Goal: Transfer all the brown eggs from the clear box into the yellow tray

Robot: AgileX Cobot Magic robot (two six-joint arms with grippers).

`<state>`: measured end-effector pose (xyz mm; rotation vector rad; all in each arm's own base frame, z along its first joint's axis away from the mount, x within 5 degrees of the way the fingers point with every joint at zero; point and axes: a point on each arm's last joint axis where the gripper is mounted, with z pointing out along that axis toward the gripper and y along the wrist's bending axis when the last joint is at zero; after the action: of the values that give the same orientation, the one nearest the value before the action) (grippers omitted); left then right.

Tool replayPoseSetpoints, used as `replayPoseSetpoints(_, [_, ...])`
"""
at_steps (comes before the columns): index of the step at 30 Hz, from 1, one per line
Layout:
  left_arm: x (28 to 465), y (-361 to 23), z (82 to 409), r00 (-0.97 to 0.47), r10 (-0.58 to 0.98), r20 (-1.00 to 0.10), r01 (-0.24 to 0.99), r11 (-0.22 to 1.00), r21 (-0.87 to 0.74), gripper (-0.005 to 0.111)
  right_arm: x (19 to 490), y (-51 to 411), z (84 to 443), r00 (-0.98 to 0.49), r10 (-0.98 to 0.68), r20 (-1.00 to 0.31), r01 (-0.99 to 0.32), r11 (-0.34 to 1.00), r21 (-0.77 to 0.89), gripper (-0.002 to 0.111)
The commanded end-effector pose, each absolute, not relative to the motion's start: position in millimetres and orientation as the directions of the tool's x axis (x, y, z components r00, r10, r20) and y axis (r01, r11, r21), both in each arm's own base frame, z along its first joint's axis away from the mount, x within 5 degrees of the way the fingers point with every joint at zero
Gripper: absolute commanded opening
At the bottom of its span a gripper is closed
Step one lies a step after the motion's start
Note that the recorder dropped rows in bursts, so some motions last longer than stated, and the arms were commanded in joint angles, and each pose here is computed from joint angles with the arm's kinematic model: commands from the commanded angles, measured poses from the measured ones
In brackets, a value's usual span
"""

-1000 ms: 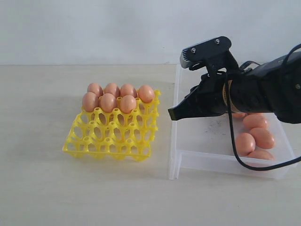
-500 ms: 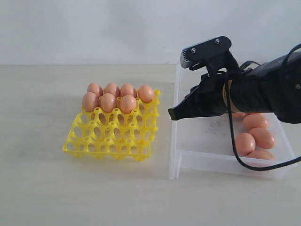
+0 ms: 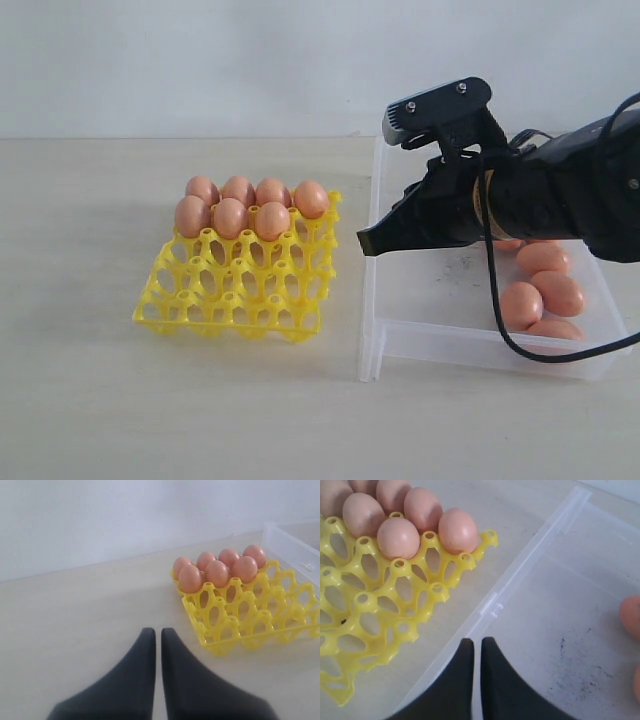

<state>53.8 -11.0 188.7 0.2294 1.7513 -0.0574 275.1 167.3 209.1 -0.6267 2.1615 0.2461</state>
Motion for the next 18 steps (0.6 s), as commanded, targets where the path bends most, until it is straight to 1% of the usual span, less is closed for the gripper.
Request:
replayPoseSetpoints(1, [53.7, -11.2, 187.9, -0.171, 0.124, -0.977, 0.19, 0.978, 0.091, 0.004, 273.9, 166.3, 212.5, -0.507, -0.345, -0.79, -0.516, 0.856, -0.042, 0.0])
replayPoseSetpoints(18, [53.7, -11.2, 187.9, -0.171, 0.124, -0.977, 0.19, 0.978, 0.091, 0.004, 273.1, 167.5, 212.3, -0.512, -0.34, -0.789, -0.523, 0.852, -0.027, 0.0])
